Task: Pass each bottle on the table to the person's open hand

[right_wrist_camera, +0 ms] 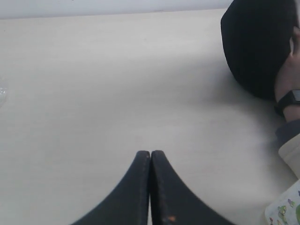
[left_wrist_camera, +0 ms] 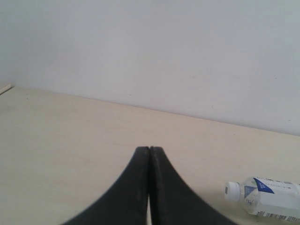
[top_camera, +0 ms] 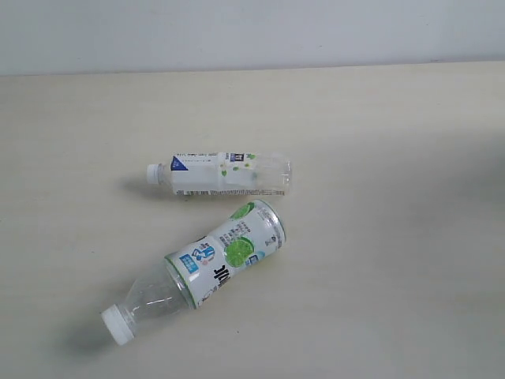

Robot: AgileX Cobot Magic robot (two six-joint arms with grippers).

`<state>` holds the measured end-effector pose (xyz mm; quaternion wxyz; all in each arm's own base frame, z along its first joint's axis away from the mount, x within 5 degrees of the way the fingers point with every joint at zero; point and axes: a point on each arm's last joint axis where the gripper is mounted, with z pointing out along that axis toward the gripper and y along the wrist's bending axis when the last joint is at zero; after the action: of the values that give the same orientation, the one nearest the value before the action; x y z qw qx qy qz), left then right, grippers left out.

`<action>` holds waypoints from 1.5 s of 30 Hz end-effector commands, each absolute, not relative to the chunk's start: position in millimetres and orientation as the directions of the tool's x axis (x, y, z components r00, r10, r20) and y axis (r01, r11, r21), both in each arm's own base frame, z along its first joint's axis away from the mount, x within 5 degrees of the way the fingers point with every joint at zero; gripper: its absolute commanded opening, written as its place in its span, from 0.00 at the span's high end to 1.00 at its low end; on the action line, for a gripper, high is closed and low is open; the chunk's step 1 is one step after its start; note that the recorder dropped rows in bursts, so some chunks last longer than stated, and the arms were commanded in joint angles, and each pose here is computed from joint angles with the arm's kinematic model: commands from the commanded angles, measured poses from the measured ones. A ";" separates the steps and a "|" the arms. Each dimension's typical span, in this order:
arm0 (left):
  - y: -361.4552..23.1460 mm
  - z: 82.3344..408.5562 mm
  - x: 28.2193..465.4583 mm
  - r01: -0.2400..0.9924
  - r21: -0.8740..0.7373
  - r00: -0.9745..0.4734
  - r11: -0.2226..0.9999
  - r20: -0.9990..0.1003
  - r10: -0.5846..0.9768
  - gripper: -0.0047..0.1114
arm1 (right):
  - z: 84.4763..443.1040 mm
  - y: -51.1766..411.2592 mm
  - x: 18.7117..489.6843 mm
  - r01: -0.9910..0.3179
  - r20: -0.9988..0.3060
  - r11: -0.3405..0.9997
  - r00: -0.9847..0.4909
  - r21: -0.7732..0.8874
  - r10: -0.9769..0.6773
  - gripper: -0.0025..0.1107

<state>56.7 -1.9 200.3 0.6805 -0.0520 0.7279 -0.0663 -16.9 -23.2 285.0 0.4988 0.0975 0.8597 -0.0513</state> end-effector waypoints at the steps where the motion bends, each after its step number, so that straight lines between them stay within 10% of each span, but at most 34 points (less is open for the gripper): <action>1: -1.8 199.8 56.3 0.013 -0.174 -0.063 0.985 -0.983 -0.172 0.96 | 284.3 -23.6 -17.5 0.227 -0.869 0.974 -0.480 0.009 0.120 0.98; 45: -1.8 199.8 56.3 0.013 -0.174 -0.063 0.985 -0.983 -0.172 0.96 | 283.8 -23.5 -17.8 0.230 -0.865 0.973 -0.484 0.017 0.130 0.98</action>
<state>56.7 -1.9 200.3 0.6805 -0.0520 0.7279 -0.0663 -17.5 -23.4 284.1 0.4938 0.1025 0.8621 -0.0498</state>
